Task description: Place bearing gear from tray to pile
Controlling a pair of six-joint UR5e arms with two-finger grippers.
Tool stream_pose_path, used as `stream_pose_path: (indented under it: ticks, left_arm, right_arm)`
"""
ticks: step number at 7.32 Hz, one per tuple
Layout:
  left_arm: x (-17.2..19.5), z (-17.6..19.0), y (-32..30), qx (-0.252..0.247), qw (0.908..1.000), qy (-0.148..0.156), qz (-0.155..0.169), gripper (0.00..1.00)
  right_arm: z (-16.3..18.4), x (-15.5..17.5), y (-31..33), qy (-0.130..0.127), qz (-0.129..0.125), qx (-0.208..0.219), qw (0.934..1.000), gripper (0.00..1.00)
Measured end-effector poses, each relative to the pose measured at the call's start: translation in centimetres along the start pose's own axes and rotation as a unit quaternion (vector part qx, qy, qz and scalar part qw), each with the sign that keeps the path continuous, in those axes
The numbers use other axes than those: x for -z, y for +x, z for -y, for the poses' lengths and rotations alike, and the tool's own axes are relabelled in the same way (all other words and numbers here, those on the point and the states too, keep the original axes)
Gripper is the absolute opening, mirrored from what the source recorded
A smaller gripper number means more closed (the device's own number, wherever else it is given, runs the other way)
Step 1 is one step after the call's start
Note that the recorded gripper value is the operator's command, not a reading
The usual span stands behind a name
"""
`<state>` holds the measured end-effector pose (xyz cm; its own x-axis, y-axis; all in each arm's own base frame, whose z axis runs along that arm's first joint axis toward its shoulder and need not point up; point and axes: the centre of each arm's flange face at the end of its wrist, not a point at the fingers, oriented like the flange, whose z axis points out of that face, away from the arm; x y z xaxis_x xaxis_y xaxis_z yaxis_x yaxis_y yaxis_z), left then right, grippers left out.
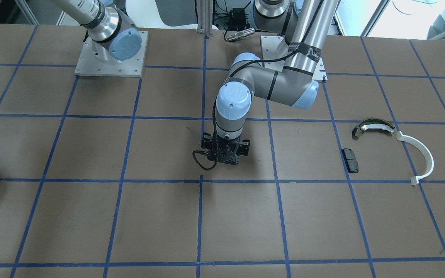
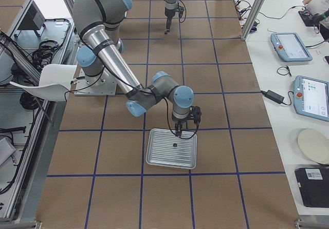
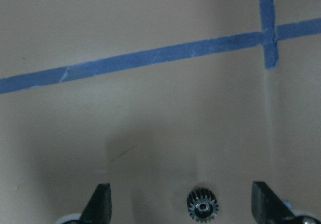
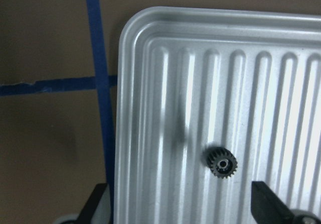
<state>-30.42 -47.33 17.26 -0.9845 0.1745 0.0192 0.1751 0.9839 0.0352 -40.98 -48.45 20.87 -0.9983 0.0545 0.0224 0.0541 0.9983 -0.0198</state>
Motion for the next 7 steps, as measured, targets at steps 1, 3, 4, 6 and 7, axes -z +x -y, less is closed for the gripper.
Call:
stream_pose_path:
  ticks: [1, 3, 4, 6, 7]
  left_arm:
    - [-0.3, -0.1, 0.1, -0.001, 1.0000, -0.002, 0.000, 0.79]
    - [-0.5, -0.2, 0.3, -0.003, 1.0000, -0.007, 0.002, 0.68]
    - [-0.6, -0.4, 0.4, -0.004, 0.9999, -0.010, 0.003, 0.65]
    - [-0.9, -0.9, 0.6, -0.007, 0.9998, -0.018, 0.005, 0.00]
    - [-0.9, -1.0, 0.7, -0.008, 0.9998, -0.019, 0.006, 0.00]
  right_arm:
    - [0.0, -1.2, 0.7, 0.005, -0.005, 0.005, 1.0000, 0.85]
    - [0.1, -2.1, 1.3, 0.009, -0.010, 0.010, 0.9999, 0.64]
    - [0.1, -2.5, 1.3, 0.007, -0.011, 0.014, 0.9998, 0.61]
    - [0.0, -2.9, 1.5, 0.002, -0.013, 0.022, 0.9997, 0.49]
    - [0.1, -2.8, 1.6, 0.002, -0.014, 0.025, 0.9996, 0.38]
